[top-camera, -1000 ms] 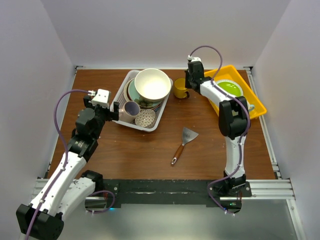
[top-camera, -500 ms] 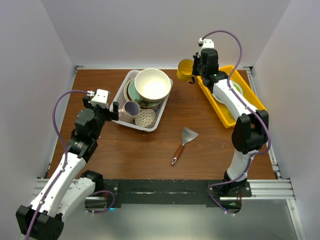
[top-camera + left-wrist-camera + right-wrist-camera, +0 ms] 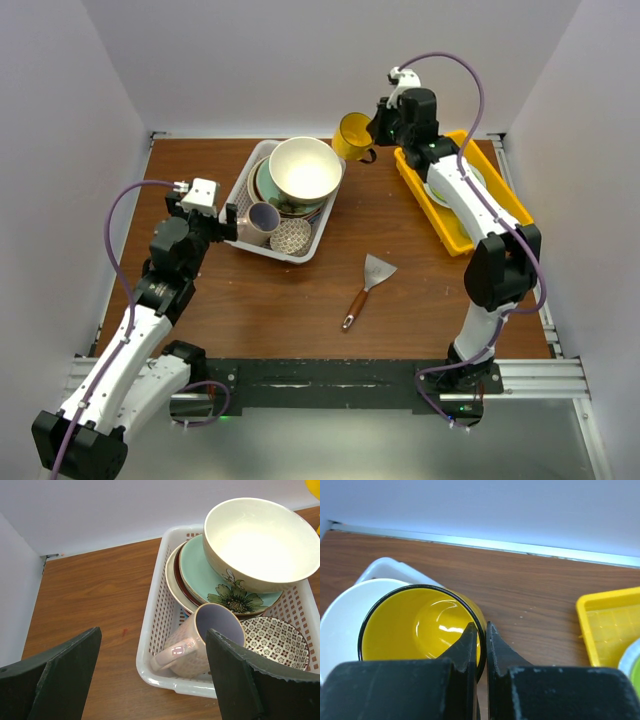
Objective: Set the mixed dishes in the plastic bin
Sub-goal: Pick up the cup at the center of the board, then place the cup in the plastic bin.
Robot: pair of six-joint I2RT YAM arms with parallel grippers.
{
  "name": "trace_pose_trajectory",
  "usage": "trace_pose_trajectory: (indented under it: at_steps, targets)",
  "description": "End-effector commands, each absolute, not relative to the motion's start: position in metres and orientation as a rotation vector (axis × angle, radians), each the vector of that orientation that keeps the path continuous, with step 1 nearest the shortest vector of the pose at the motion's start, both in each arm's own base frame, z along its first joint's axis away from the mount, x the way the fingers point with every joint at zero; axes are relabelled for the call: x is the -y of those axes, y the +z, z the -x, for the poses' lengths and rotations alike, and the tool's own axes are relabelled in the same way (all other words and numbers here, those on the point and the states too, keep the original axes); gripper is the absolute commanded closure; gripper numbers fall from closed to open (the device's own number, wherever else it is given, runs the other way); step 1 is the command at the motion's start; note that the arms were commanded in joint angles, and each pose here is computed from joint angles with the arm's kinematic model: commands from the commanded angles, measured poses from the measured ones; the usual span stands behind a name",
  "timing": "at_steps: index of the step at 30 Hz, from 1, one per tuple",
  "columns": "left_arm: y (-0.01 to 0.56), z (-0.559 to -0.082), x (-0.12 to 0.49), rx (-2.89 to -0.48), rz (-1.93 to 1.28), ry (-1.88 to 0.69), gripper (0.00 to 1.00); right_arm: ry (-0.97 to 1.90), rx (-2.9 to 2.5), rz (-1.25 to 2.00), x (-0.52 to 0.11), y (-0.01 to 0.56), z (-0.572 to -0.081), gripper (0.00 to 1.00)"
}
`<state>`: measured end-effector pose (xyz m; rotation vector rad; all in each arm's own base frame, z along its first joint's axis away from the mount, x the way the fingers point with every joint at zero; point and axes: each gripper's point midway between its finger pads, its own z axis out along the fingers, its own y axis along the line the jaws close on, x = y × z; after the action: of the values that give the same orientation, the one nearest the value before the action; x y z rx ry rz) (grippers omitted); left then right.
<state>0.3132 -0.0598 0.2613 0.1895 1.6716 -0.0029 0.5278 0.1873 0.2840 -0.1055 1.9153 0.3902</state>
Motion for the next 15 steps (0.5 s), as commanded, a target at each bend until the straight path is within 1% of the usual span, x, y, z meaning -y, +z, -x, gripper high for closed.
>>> trace_pose_trajectory:
  at_steps: [1,15]
  targets:
    - [0.274,-0.316,0.059,-1.622,-0.160,-0.013,0.10,0.569,-1.740,0.157,-0.228,0.351,-0.525,1.00]
    - [0.273,-0.316,0.058,-1.622,-0.156,-0.008,0.09,0.637,-1.793,0.242,-0.301,0.315,-0.537,1.00]
